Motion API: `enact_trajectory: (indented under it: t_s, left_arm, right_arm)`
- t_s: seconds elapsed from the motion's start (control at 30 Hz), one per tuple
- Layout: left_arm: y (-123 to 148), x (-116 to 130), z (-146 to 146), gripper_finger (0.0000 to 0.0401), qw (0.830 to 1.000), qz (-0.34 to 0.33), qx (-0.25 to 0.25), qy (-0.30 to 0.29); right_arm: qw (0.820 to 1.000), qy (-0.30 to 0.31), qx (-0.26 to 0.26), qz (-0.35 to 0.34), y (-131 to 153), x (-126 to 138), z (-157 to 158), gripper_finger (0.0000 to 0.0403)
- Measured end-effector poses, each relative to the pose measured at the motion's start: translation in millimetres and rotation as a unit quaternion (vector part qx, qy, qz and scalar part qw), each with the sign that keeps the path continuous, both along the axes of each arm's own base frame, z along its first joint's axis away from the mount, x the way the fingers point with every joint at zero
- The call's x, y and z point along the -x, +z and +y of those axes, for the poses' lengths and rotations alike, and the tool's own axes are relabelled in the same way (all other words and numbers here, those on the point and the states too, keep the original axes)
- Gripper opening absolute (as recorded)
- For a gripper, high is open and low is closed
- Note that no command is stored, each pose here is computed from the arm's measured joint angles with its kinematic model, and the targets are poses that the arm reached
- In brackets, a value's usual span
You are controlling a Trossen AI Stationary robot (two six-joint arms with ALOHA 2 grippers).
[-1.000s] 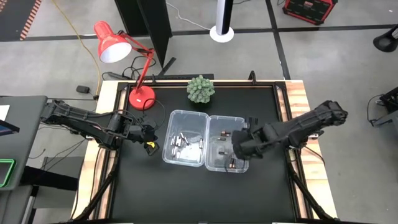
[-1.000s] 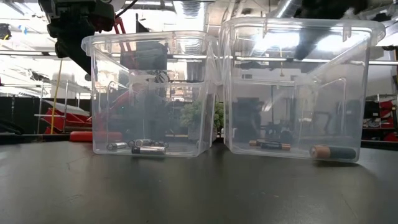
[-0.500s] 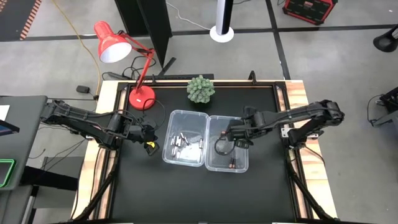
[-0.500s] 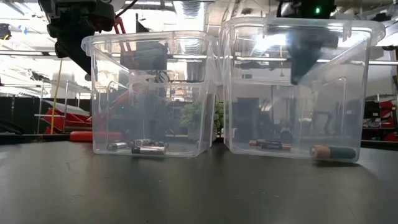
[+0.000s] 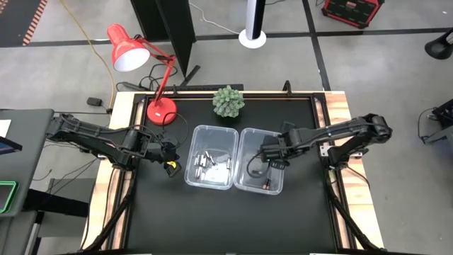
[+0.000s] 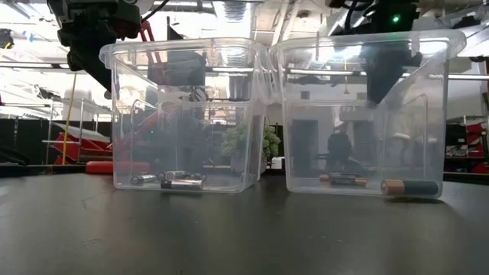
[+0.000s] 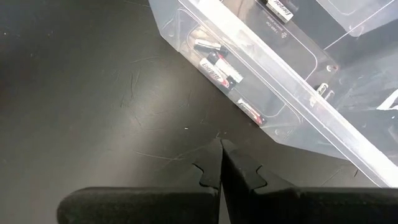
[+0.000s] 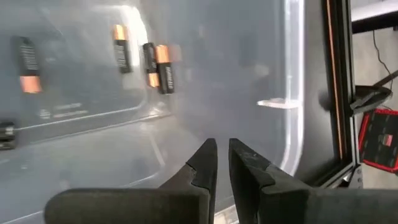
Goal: Sort batteries
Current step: Move the transparent bins to the center
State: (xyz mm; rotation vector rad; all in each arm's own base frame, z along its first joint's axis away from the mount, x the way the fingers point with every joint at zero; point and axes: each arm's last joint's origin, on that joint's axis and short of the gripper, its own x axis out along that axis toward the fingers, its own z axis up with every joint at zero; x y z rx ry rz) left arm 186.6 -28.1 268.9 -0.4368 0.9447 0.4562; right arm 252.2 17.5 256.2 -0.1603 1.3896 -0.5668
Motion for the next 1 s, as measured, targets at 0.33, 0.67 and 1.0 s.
enact_trajectory:
  t_s: [0.33, 0.67, 1.0]
  left_arm:
    - [0.0, -0.1, 0.0, 0.0000, 1.000, 0.000, 0.000, 0.000]
    - [0.3, -0.6, -0.1, 0.0000, 1.000, -0.002, -0.002, -0.005]
    - [2.0, -3.4, -0.5, 0.0000, 1.000, -0.016, -0.012, -0.019]
  right_arm:
    - [0.993, 0.043, 0.025, -0.103, 22.7, -3.5, 32.1, 0.0058]
    - [0.981, -0.118, 0.059, -0.141, 46.2, 52.3, 31.2, 0.0044]
    - [0.976, -0.188, 0.001, -0.107, -0.2, 64.1, 29.2, 0.0006]
